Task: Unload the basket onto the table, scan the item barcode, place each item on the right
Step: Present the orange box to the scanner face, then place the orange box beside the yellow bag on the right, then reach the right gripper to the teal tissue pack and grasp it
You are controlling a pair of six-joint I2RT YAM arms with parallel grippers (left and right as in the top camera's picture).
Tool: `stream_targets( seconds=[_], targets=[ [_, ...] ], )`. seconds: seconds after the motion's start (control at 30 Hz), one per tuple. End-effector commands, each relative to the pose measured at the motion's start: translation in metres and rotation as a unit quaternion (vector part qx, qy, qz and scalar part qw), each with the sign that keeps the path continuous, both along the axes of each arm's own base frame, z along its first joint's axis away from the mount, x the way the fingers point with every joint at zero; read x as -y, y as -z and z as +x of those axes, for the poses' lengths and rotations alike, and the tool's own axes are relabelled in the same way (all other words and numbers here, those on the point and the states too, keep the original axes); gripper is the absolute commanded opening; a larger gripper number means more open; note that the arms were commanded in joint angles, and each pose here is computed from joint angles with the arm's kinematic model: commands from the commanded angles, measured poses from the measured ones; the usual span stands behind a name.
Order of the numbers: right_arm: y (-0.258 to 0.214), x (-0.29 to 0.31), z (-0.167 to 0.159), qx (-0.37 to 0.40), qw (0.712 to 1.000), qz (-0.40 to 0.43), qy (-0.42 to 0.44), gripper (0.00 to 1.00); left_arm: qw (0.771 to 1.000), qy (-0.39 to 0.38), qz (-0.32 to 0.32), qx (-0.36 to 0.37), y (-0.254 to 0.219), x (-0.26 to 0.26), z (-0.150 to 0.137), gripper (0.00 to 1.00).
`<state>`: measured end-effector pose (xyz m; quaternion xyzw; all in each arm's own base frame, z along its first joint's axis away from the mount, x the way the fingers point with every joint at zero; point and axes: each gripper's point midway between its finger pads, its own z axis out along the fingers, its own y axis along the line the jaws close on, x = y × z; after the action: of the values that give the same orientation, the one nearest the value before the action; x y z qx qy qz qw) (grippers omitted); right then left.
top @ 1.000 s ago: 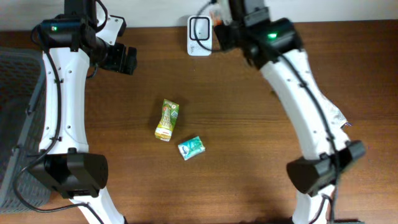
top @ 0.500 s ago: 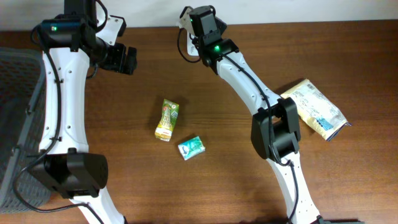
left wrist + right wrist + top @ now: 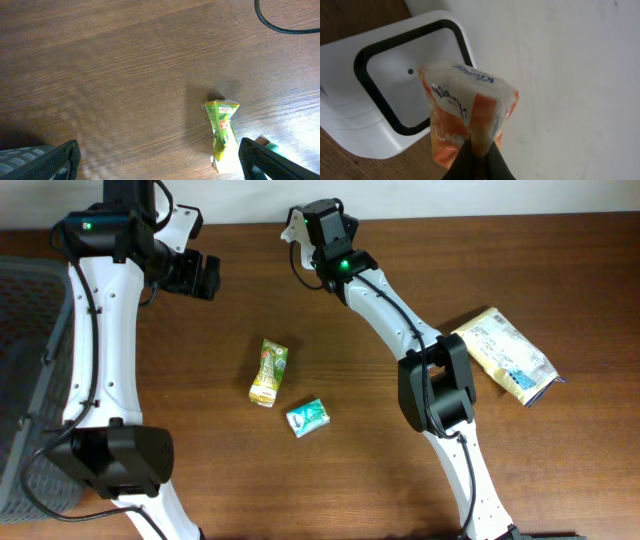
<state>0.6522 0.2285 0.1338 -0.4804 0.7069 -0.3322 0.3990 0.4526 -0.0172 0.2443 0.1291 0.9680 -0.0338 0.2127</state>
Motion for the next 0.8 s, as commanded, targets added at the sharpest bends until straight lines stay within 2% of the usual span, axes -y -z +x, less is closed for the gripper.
stream_targets(
  seconds=[0.0, 0.1, 0.13, 0.17, 0.2, 0.23, 0.3, 0.33, 0.4, 0.43, 0.5, 0.57, 0.63, 0.7, 0.77],
  targets=[
    [-0.001, 0.000, -0.002, 0.001, 1.000, -0.006, 0.007, 0.04, 1.000, 0.007, -0.001, 0.011, -0.007, -0.001, 0.001, 0.99],
    [-0.074, -0.013, -0.019, 0.022, 0.993, 0.113, 0.002, 0.04, 1.000, 0.007, -0.001, 0.011, -0.007, -0.001, 0.001, 0.99],
    [-0.117, -0.019, -0.042, 0.006, 0.981, 0.192, -0.009, 0.04, 1.000, 0.007, -0.001, 0.011, -0.007, -0.001, 0.001, 0.99],
    [-0.134, -0.022, -0.058, -0.015, 0.971, 0.239, -0.013, 0.04, 1.000, 0.007, -0.001, 0.011, -0.007, -0.001, 0.001, 0.99],
    [-0.155, -0.022, -0.081, -0.049, 0.951, 0.306, -0.007, 0.04, 1.000, 0.007, -0.001, 0.011, -0.007, -0.001, 0.001, 0.99],
    [-0.176, -0.015, -0.112, -0.097, 0.915, 0.391, 0.024, 0.04, 1.000, 0.007, -0.001, 0.011, -0.007, -0.001, 0.001, 0.99],
    [-0.184, 0.024, -0.171, -0.190, 0.854, 0.468, 0.126, 0.04, 1.000, 0.007, -0.001, 0.011, -0.007, -0.001, 0.001, 0.99],
    [-0.175, 0.048, -0.202, -0.245, 0.834, 0.463, 0.173, 0.04, 1.000, 0.007, -0.001, 0.011, -0.007, -0.001, 0.001, 0.99],
    [-0.148, 0.082, -0.241, -0.317, 0.812, 0.424, 0.245, 0.04, 1.000, 0.007, -0.001, 0.011, -0.007, -0.001, 0.001, 0.99],
    [-0.122, 0.112, -0.267, -0.374, 0.784, 0.383, 0.313, 0.04, 1.000, 0.007, -0.001, 0.011, -0.007, -0.001, 0.001, 0.99],
    [-0.083, 0.147, -0.279, -0.414, 0.752, 0.339, 0.385, 0.04, 1.000, 0.007, -0.001, 0.011, -0.007, -0.001, 0.001, 0.99],
    [-0.047, 0.166, -0.285, -0.429, 0.736, 0.311, 0.421, 0.04, 1.000, 0.007, -0.001, 0.011, -0.007, -0.001, 0.001, 0.99],
    [0.021, 0.198, -0.309, -0.461, 0.712, 0.249, 0.468, 0.04, 1.000, 0.007, -0.001, 0.011, -0.007, -0.001, 0.001, 0.99],
    [0.065, 0.228, -0.322, -0.464, 0.705, 0.223, 0.489, 0.04, 1.000, 0.007, -0.001, 0.011, -0.007, -0.001, 0.001, 0.99],
    [0.099, 0.268, -0.311, -0.403, 0.720, 0.222, 0.519, 0.04, 1.000, 0.007, -0.001, 0.011, -0.007, -0.001, 0.001, 0.99]
  ],
)
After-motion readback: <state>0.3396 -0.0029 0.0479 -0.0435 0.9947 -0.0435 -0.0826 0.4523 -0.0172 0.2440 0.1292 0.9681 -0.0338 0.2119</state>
